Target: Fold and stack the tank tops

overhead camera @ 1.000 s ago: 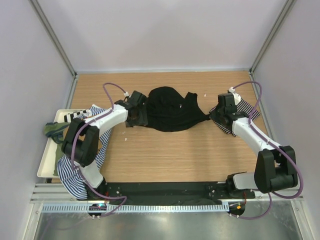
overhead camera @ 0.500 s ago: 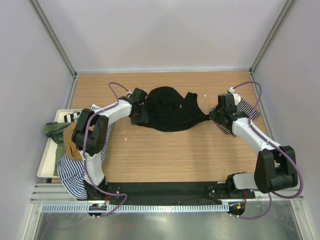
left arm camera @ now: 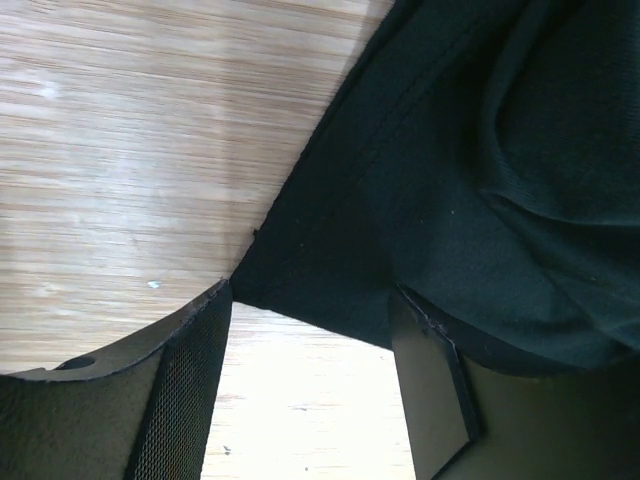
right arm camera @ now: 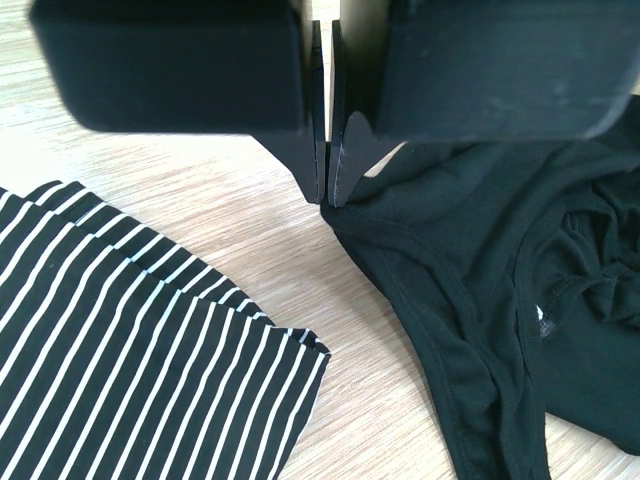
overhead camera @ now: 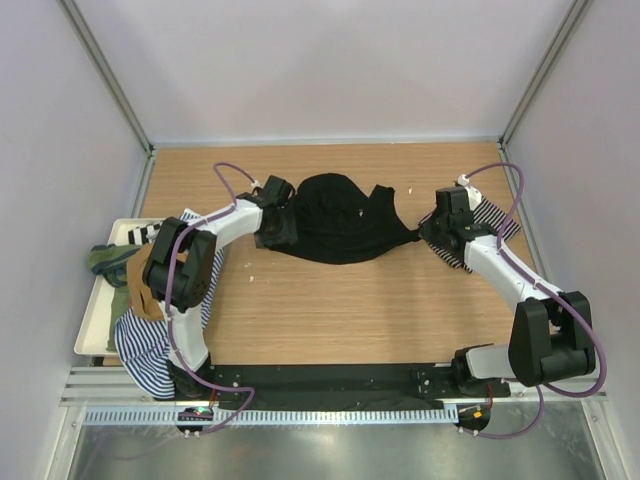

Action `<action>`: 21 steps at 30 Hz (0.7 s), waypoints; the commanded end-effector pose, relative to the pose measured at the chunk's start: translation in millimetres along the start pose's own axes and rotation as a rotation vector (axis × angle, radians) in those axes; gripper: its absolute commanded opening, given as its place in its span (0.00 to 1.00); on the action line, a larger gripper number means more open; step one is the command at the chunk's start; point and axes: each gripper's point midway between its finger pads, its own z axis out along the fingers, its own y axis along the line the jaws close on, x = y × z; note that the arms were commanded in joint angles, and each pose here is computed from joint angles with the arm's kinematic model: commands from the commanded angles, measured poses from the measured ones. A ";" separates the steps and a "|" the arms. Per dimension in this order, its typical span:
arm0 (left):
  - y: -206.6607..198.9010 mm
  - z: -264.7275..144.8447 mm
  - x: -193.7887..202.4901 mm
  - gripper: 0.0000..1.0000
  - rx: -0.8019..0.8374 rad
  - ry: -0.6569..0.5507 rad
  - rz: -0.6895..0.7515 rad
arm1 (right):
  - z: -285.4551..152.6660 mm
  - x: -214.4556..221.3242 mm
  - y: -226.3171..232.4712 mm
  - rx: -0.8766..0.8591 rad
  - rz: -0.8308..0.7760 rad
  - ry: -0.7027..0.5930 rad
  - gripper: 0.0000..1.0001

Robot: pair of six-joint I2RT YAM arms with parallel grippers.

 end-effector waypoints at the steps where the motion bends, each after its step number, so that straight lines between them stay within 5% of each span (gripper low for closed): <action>1: 19.2 -4.4 -2.3 0.65 -0.062 -0.012 -0.003 | -6.8 -15.0 6.7 -0.028 0.000 -0.052 0.01; 16: 7.4 -40.9 -32.9 0.47 0.128 -0.112 -0.075 | -6.7 -12.5 6.2 -0.029 -0.003 -0.043 0.01; 21: 21.5 -46.9 -38.5 0.57 0.100 -0.126 -0.082 | -6.1 -11.2 6.6 -0.031 -0.006 -0.038 0.01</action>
